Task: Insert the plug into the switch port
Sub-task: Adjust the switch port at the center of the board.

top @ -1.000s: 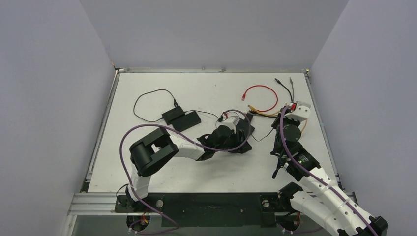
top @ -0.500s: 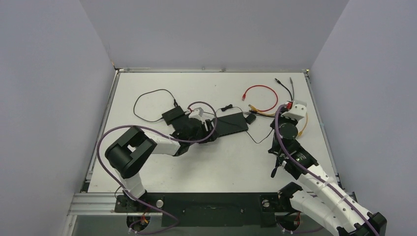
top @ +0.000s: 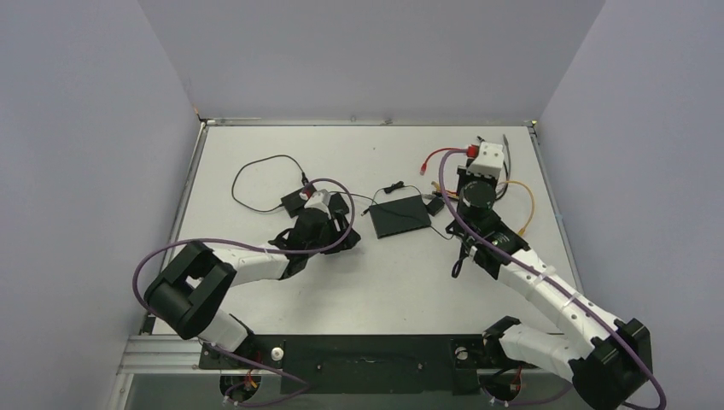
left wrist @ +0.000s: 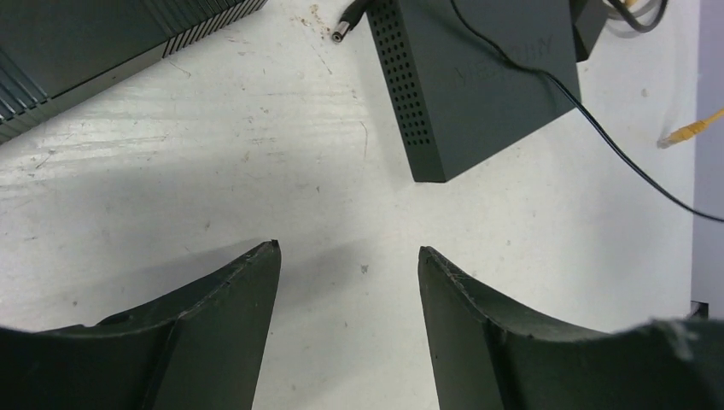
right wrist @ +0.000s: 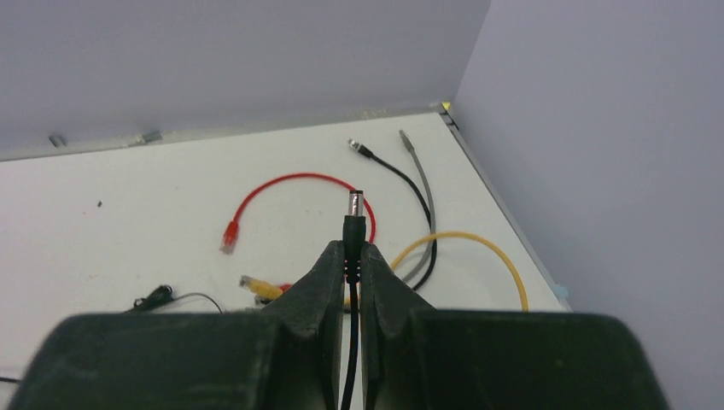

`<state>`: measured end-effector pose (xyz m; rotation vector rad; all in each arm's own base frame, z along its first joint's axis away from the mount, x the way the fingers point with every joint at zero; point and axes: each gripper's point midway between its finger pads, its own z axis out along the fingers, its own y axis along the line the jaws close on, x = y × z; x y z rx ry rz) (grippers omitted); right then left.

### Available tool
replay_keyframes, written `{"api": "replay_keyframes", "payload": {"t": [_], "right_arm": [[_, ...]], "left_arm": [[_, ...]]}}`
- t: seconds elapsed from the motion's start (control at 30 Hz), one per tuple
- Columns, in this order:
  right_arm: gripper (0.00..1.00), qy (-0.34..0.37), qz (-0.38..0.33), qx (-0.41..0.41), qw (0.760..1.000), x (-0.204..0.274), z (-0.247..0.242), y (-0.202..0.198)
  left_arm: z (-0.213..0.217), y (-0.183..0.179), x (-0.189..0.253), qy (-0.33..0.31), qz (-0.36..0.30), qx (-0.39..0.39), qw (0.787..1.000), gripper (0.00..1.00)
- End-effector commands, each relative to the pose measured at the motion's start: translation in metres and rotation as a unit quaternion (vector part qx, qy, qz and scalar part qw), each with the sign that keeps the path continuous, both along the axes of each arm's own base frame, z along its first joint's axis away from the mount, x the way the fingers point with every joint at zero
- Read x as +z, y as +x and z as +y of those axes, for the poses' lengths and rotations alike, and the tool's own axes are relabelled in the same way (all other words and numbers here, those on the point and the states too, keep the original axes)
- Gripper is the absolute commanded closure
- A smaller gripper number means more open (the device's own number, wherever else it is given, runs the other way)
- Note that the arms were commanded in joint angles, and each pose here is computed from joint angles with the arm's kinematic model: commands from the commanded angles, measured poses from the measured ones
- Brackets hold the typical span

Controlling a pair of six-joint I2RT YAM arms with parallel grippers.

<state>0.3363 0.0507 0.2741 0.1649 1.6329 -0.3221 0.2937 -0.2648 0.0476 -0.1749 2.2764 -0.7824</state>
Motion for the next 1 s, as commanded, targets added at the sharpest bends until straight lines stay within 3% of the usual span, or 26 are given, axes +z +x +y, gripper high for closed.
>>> {"api": "replay_keyframes", "payload": {"t": [0.0, 0.1, 0.27, 0.6, 0.73, 0.97], "right_arm": [[1.00, -0.014, -0.068, 0.037, 0.997, 0.063, 0.022, 0.035], [1.00, -0.051, -0.084, 0.048, 0.994, 0.094, 0.030, 0.061], [1.00, -0.101, -0.085, 0.075, 0.988, 0.098, 0.041, 0.117], [1.00, -0.073, -0.148, 0.159, 0.973, 0.097, 0.046, 0.202], [1.00, -0.106, -0.052, 0.224, 0.967, 0.050, 0.071, 0.227], [1.00, -0.160, 0.156, 0.334, 0.916, -0.056, 0.092, 0.205]], "left_arm": [[0.001, -0.010, 0.023, -0.022, -0.013, -0.013, 1.000, 0.42], [0.004, -0.017, 0.030, -0.025, -0.018, -0.018, 0.999, 0.42], [0.007, -0.031, 0.042, -0.037, -0.027, -0.038, 0.998, 0.42], [0.018, -0.046, 0.047, -0.033, -0.051, -0.058, 0.996, 0.42], [0.017, -0.048, 0.049, -0.036, -0.055, -0.067, 0.996, 0.42], [0.019, -0.052, 0.044, -0.032, -0.056, -0.071, 0.995, 0.42]]}}
